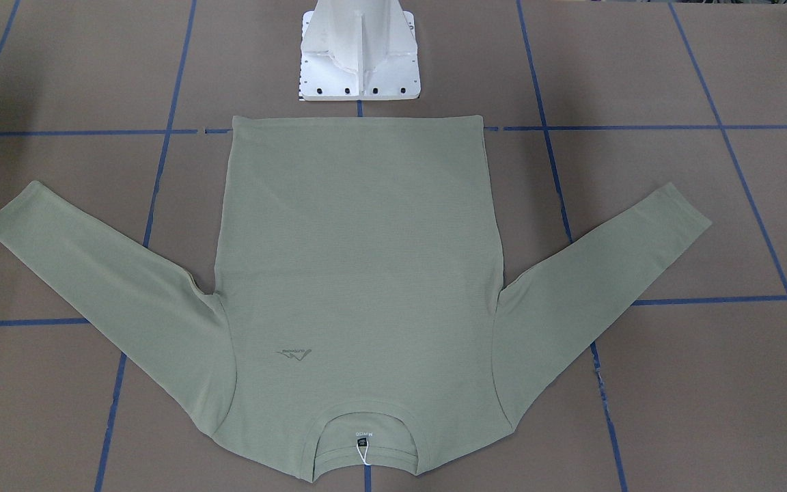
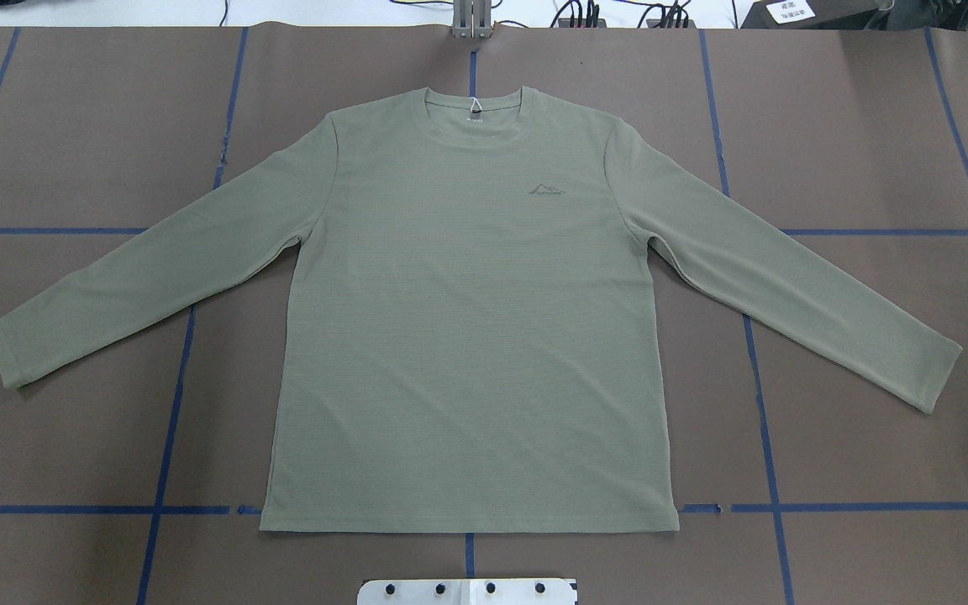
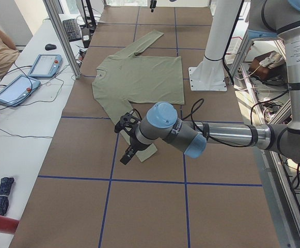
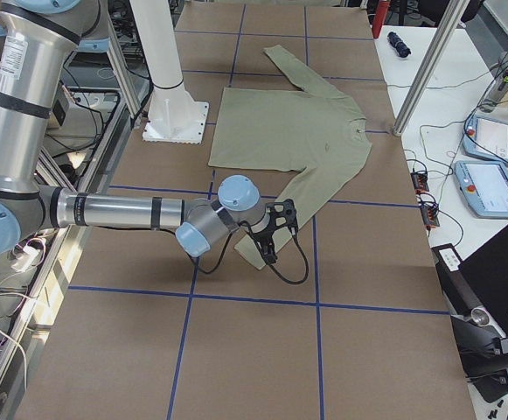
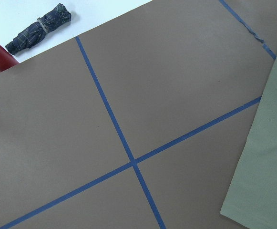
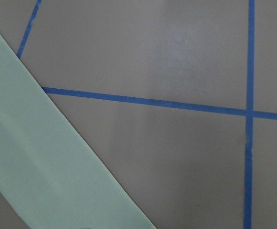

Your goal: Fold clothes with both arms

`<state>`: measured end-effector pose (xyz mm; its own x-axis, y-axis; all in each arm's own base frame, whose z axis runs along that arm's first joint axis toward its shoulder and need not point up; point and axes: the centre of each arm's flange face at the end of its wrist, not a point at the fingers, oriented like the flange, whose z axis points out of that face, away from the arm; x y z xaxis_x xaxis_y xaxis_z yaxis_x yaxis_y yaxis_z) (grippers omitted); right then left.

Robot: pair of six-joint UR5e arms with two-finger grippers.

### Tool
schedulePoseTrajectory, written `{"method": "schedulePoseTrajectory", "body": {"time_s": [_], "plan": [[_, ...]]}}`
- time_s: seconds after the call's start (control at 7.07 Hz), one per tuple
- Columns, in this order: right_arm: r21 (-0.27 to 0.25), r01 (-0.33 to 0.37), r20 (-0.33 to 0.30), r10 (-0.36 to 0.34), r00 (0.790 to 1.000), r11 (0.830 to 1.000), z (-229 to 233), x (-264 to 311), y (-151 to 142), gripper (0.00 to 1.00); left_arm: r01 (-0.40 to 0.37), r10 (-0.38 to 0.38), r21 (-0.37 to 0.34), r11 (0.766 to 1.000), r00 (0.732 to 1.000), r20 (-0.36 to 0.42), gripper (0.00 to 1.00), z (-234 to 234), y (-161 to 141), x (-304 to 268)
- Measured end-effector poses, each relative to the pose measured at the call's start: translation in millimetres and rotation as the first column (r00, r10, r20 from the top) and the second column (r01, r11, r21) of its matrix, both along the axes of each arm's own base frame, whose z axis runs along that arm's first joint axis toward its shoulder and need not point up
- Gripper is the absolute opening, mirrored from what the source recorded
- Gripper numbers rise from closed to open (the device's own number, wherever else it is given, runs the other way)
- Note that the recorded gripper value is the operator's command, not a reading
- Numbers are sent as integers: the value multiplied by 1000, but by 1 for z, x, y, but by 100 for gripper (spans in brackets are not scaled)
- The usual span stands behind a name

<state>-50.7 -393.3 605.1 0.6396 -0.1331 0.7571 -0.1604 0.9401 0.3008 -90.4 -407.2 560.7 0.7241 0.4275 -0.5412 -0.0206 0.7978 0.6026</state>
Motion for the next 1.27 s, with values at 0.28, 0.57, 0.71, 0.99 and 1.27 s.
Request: {"method": "schedulePoseTrajectory", "body": {"time_s": [0.28,0.57,0.71,0.99,1.27], "plan": [[-11,-54,37,54,998,998,38,-51,11,75,-1,1,-1,1000,1000,-4,100,0,3,0],[-6,-50,20,50,999,999,59,-85,14,75,-1,1,0,1000,1000,-4,100,0,3,-1],[-6,-41,8,41,999,999,69,-98,11,75,-1,1,1,1000,1000,-3,100,0,4,-1],[-3,-28,7,28,1000,1000,83,-107,12,75,0,0,2,1000,1000,-3,100,-1,4,-1],[2,-16,13,16,1000,1000,92,-109,17,75,0,0,3,1000,1000,-3,100,-1,4,-1]]}}
